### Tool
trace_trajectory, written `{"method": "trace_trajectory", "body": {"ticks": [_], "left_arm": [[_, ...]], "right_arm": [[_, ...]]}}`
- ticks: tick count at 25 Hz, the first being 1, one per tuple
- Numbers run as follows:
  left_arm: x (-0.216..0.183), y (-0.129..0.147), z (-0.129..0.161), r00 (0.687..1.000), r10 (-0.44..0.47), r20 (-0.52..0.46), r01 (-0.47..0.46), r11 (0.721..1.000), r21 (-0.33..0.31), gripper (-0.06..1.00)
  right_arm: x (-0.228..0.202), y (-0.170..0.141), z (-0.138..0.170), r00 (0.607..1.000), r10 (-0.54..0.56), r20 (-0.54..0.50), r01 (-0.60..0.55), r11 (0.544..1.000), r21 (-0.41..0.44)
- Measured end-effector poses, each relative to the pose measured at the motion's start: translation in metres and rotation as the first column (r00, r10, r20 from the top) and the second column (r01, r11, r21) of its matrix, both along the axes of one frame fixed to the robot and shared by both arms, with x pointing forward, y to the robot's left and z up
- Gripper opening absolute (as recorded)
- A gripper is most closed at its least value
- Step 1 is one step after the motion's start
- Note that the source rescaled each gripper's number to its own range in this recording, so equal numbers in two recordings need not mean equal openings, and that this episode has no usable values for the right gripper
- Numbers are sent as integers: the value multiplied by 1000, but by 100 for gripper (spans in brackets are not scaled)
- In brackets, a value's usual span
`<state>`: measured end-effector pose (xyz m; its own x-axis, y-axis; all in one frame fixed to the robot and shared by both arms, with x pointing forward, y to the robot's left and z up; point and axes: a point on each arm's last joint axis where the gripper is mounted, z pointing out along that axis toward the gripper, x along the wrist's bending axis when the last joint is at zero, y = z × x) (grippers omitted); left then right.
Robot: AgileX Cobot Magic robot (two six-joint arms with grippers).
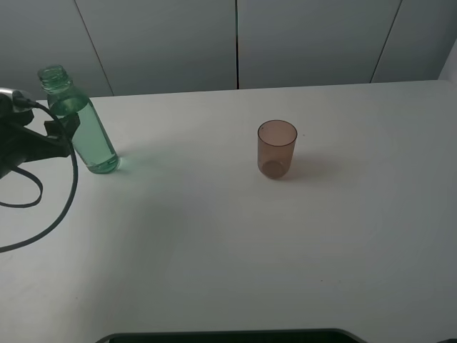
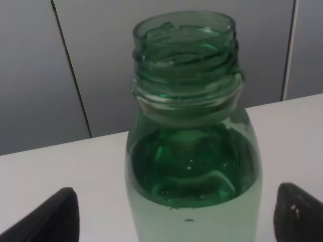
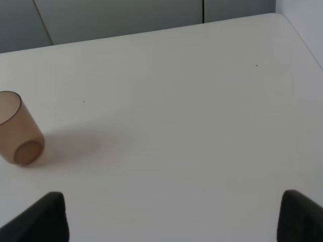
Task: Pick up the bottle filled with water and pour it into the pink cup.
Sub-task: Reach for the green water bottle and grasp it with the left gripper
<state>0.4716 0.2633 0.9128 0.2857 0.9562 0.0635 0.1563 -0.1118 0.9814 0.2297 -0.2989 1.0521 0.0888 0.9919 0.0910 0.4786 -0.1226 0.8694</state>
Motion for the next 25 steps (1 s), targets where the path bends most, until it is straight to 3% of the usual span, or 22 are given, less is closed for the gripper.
{"method": "trace_trajectory", "body": {"ticks": [5,25], "left_arm": [[13,-5,2,999,-40,27,40,999,5,96],[52,-13,-32,995,-94,-37,94,996,0,96]], "right_arm": [[0,0,0,1000,0,0,0,1000,0],[0,0,0,1000,0,0,0,1000,0]]}}
